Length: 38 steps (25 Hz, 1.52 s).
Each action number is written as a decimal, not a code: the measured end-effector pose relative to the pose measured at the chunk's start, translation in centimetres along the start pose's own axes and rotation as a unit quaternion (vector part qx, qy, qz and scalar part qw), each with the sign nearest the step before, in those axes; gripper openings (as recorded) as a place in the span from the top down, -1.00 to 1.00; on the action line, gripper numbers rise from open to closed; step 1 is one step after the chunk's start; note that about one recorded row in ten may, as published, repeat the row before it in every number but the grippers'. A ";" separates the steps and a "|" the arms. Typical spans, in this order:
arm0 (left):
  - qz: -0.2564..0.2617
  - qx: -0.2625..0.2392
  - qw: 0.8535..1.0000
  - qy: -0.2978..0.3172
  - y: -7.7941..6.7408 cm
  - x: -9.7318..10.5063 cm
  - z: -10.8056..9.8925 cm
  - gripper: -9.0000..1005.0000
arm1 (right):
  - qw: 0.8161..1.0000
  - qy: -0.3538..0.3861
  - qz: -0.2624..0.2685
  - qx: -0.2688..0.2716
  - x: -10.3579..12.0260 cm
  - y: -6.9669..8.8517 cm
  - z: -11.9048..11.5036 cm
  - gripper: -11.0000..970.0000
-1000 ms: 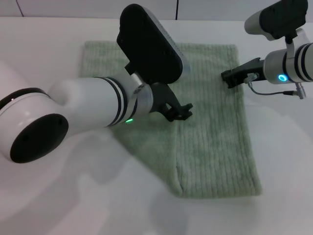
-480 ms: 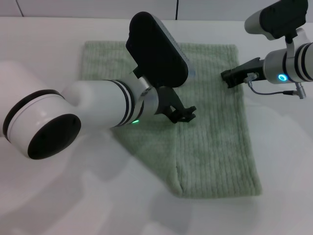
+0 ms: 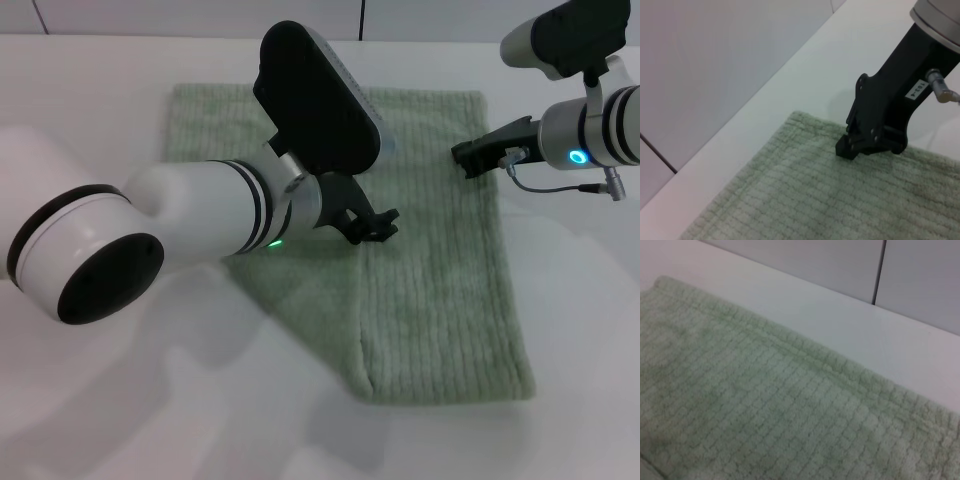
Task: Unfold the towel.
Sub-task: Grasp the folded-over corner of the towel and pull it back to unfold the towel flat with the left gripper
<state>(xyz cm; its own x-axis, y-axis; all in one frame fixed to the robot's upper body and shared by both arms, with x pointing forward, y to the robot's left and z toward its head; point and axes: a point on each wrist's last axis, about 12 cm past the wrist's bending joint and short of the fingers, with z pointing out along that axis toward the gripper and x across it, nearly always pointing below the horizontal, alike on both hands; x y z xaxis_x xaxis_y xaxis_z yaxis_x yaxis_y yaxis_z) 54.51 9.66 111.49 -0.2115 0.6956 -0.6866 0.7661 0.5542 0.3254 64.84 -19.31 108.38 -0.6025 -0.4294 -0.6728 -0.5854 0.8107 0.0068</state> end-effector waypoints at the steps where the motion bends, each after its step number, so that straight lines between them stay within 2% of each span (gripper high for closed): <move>1: 0.000 -0.001 1.000 0.000 0.1 0.0 0.1 -0.68 | 1.000 0.000 0.000 0.000 0.0 0.0 0.0 0.98; 26: -0.022 -0.004 0.999 0.036 0.9 1.2 2.5 -0.66 | 1.000 0.002 -0.002 0.000 0.2 0.0 0.0 0.98; 38: -0.017 -0.003 0.999 0.043 1.0 1.0 3.0 -0.64 | 1.000 0.004 -0.004 0.000 0.2 0.0 0.0 0.98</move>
<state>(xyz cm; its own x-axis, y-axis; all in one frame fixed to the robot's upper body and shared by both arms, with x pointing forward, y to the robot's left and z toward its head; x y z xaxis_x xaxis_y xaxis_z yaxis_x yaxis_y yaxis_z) 56.86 9.54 109.20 -0.2888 0.7123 -0.6397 0.7536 0.5813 0.3070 64.77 -19.38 108.24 -0.6020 -0.4381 -0.6676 -0.5899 0.8075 0.0021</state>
